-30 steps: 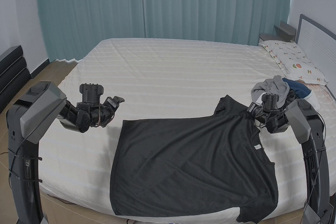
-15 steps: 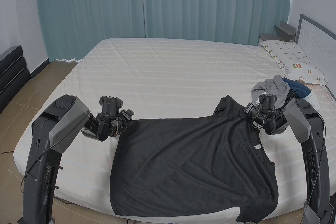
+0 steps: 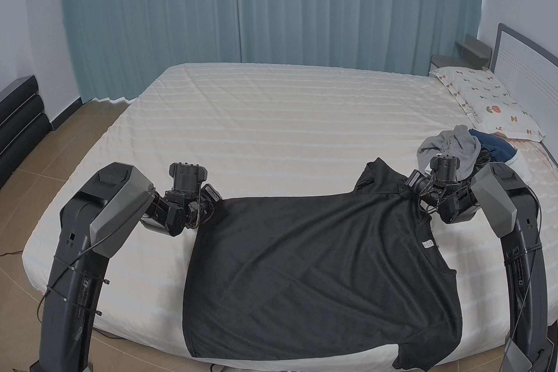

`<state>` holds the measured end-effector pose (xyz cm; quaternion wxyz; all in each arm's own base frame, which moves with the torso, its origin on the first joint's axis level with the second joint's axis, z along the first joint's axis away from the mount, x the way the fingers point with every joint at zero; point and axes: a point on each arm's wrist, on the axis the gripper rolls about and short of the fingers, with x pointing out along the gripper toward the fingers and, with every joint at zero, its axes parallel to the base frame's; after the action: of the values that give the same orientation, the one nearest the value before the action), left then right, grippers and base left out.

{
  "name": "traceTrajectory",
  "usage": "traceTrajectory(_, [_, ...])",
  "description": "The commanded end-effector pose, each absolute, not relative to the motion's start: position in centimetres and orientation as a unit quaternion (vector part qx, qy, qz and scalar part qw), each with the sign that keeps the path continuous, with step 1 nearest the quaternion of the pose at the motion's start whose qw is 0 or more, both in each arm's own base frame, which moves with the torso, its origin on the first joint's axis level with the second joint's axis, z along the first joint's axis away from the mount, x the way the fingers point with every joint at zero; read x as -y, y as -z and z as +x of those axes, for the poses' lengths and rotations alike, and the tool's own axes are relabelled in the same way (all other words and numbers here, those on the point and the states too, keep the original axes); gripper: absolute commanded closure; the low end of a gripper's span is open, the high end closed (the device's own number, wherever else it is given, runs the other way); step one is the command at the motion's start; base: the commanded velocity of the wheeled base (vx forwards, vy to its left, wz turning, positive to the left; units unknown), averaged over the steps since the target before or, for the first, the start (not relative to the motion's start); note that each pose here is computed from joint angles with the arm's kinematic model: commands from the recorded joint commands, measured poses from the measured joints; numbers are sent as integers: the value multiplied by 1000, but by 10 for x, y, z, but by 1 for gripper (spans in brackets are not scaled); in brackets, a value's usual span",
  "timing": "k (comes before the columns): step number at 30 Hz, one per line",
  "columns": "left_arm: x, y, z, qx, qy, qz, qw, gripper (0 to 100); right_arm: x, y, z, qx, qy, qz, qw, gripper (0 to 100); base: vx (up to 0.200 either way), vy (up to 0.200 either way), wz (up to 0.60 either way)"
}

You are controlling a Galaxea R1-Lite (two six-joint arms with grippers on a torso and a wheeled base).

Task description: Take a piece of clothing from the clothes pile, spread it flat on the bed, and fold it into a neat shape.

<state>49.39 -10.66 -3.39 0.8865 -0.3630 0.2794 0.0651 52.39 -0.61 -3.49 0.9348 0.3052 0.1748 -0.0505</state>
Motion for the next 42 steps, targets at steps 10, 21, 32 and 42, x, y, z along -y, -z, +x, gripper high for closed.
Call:
traceTrajectory(10, [96, -3, 515, -200, -80, -374, 902, 100, 10, 17, 530, -104, 35, 306, 946, 100, 0, 0, 0])
traceTrajectory(21, [90, -17, 532, -158, -71, -383, 907, 100, 12, 15, 546, -57, 42, 305, 950, 100, 0, 0, 0])
traceTrajectory(32, [92, 19, 534, -190, -84, -374, 904, 100, 11, 37, 551, -67, 43, 302, 950, 100, 0, 0, 0])
traceTrajectory(42, [96, 30, 534, -208, -90, -369, 901, 100, 6, 48, 551, -81, 45, 300, 949, 0, 0, 0, 0])
